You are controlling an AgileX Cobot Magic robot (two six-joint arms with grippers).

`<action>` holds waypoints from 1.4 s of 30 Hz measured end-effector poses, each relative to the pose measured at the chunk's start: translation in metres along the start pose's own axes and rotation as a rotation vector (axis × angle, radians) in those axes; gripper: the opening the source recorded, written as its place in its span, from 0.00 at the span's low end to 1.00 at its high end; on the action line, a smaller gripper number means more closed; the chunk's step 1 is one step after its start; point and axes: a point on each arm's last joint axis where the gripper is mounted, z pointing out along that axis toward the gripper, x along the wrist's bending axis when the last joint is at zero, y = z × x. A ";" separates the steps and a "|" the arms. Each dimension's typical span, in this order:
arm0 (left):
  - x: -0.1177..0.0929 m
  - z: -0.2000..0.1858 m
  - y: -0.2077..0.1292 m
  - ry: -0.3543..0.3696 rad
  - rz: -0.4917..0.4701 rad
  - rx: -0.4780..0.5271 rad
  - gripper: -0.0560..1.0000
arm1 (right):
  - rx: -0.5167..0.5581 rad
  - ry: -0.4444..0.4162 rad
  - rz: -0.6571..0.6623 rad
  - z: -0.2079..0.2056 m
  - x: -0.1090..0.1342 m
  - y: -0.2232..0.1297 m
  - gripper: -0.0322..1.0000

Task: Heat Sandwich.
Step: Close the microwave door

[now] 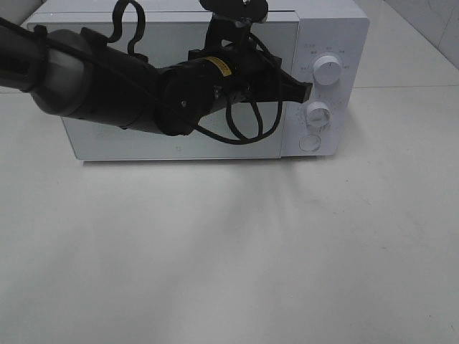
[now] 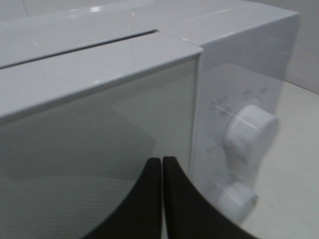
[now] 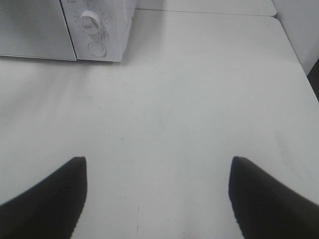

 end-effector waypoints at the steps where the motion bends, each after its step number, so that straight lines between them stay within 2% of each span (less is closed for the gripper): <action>1: 0.003 0.002 0.001 0.006 -0.004 -0.002 0.05 | 0.000 0.000 0.000 0.000 0.000 0.000 0.77; 29: 0.005 0.004 0.000 -0.003 0.003 0.033 0.05 | 0.000 -0.001 0.000 0.000 0.000 0.000 0.77; 37: 0.004 -0.001 0.004 -0.004 -0.024 0.052 0.05 | 0.000 -0.001 0.000 0.000 0.000 0.000 0.77; 42: 0.003 -0.015 0.011 0.006 -0.046 0.025 0.05 | 0.000 -0.001 0.000 0.000 0.000 0.000 0.77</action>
